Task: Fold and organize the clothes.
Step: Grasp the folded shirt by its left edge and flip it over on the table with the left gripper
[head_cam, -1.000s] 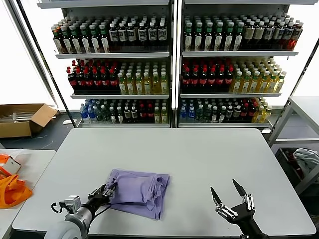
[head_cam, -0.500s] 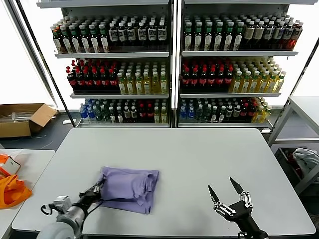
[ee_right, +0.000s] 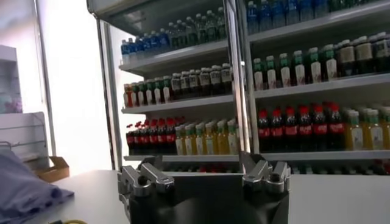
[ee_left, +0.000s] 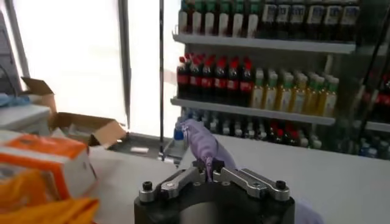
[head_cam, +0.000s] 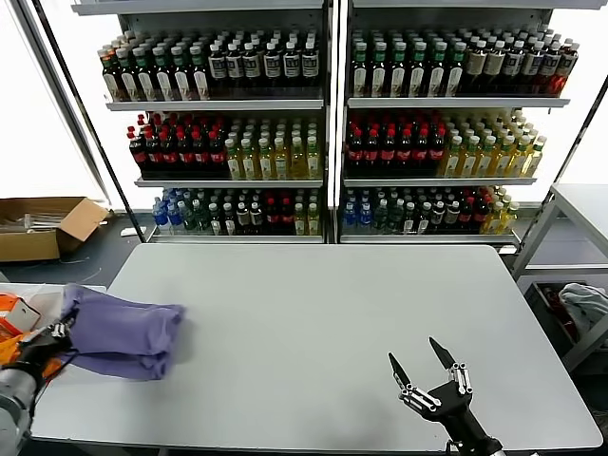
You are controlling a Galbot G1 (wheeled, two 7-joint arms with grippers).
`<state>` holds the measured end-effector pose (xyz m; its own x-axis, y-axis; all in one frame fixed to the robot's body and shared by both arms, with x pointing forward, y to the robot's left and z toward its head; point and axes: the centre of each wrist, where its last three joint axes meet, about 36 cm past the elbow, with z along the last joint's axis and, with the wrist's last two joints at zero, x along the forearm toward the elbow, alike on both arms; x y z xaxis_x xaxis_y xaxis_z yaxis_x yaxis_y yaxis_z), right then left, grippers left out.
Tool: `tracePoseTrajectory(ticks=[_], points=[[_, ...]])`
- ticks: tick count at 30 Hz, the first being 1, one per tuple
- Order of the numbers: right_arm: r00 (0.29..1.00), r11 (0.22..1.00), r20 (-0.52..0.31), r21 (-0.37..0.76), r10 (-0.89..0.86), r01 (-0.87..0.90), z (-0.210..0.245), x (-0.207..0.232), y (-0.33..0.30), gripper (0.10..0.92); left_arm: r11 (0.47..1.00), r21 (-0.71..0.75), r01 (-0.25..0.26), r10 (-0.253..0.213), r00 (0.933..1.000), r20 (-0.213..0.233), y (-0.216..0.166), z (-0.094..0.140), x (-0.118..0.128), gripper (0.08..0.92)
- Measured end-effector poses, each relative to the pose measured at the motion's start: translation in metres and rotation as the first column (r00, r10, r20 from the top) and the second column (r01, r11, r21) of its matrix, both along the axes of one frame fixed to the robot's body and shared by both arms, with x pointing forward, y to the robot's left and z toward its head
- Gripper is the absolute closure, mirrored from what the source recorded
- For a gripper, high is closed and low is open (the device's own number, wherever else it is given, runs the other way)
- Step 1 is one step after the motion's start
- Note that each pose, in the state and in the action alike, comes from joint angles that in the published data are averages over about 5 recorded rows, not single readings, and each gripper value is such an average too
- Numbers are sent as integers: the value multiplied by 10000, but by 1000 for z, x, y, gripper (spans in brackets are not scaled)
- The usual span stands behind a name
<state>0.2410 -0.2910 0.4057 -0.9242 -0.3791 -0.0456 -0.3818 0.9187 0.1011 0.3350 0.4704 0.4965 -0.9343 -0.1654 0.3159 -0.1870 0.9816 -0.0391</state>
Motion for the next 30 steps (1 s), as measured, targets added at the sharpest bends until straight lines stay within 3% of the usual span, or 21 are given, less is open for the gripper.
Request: tracePoseTrajectory(ticks=[8, 18, 23, 30], points=[[10000, 10000, -55, -6, -66, 66, -2, -4, -2, 200, 9983, 488, 334, -359, 9980, 522, -15, 22, 3, 882], [9999, 9999, -73, -59, -81, 81, 0, -6, -1, 200, 9890, -105, 1475, -1467, 9877, 539, -100, -1, 4, 882], [9999, 9998, -75, -157, -112, 111, 4, -9, -3, 200, 9674, -1423, 2093, -2064, 9778, 348, -155, -18, 8, 882], [9998, 9996, -128, -258, -156, 153, 7, -13, -3, 200, 8823, -3771, 2816, -3016, 9534, 62, -226, -41, 22, 882]])
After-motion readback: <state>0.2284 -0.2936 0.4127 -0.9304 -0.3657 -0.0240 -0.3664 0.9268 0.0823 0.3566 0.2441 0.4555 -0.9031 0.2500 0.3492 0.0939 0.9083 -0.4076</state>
